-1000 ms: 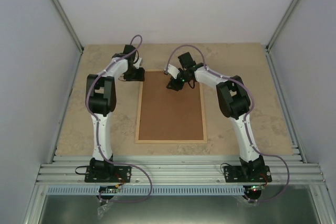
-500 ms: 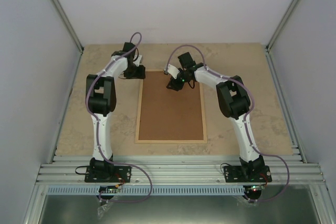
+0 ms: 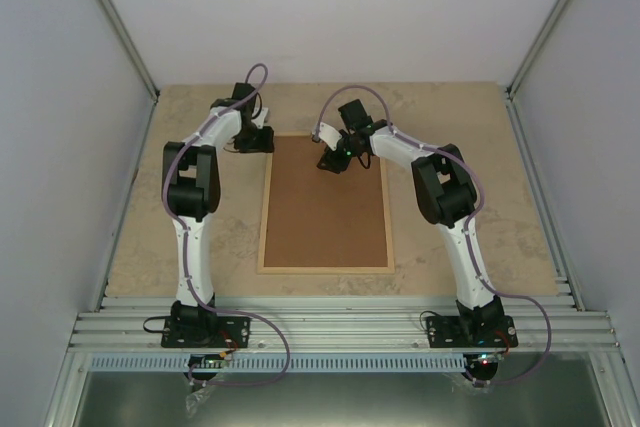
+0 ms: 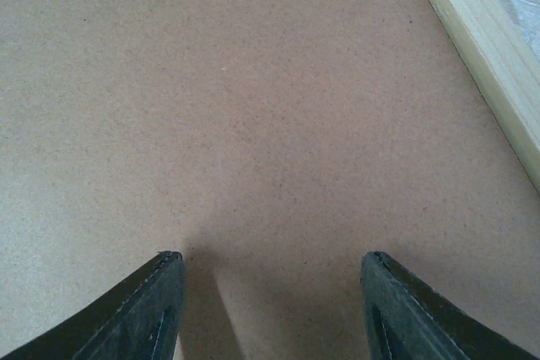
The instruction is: Put the photo into the frame
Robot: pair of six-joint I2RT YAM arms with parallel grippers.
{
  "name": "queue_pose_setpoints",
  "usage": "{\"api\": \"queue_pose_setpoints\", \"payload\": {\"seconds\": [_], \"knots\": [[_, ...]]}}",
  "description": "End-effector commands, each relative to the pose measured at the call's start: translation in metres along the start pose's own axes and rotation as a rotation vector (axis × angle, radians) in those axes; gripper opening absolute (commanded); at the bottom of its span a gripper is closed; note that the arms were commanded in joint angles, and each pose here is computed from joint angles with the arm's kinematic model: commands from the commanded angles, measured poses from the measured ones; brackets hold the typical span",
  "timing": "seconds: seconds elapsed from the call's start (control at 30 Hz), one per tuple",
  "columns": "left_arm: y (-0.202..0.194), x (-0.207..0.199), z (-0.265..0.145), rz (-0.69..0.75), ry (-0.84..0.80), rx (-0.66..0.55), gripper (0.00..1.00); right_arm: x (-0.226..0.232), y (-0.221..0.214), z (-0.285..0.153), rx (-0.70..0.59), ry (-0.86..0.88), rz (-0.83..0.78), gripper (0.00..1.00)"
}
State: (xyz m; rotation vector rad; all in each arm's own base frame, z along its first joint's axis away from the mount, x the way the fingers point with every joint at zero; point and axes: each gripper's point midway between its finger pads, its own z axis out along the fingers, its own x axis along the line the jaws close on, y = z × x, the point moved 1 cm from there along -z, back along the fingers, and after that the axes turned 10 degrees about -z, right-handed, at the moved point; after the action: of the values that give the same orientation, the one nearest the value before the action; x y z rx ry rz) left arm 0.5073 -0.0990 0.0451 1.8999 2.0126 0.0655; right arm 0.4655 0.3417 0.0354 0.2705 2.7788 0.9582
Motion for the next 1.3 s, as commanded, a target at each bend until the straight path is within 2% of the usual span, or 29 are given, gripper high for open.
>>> {"api": "queue_pose_setpoints", "payload": {"seconds": [0.0,0.3,0.73,0.97,1.27], "knots": [[-0.004,0.005,-0.001,-0.023,0.018,0.010,0.52,0.033,-0.051,0.024,0.168,0.103,0.079,0.59],[-0.011,0.017,0.014,-0.030,0.067,0.040,0.51,0.033,-0.051,0.024,0.169,0.102,0.074,0.58],[-0.041,0.017,0.037,0.013,0.111,0.117,0.50,0.032,-0.051,0.025,0.169,0.101,0.076,0.58],[-0.057,0.030,0.051,0.012,0.183,0.158,0.49,0.032,-0.052,0.025,0.171,0.101,0.074,0.58],[-0.076,0.021,0.063,0.101,0.233,0.197,0.49,0.030,-0.050,0.025,0.170,0.096,0.075,0.58]]}}
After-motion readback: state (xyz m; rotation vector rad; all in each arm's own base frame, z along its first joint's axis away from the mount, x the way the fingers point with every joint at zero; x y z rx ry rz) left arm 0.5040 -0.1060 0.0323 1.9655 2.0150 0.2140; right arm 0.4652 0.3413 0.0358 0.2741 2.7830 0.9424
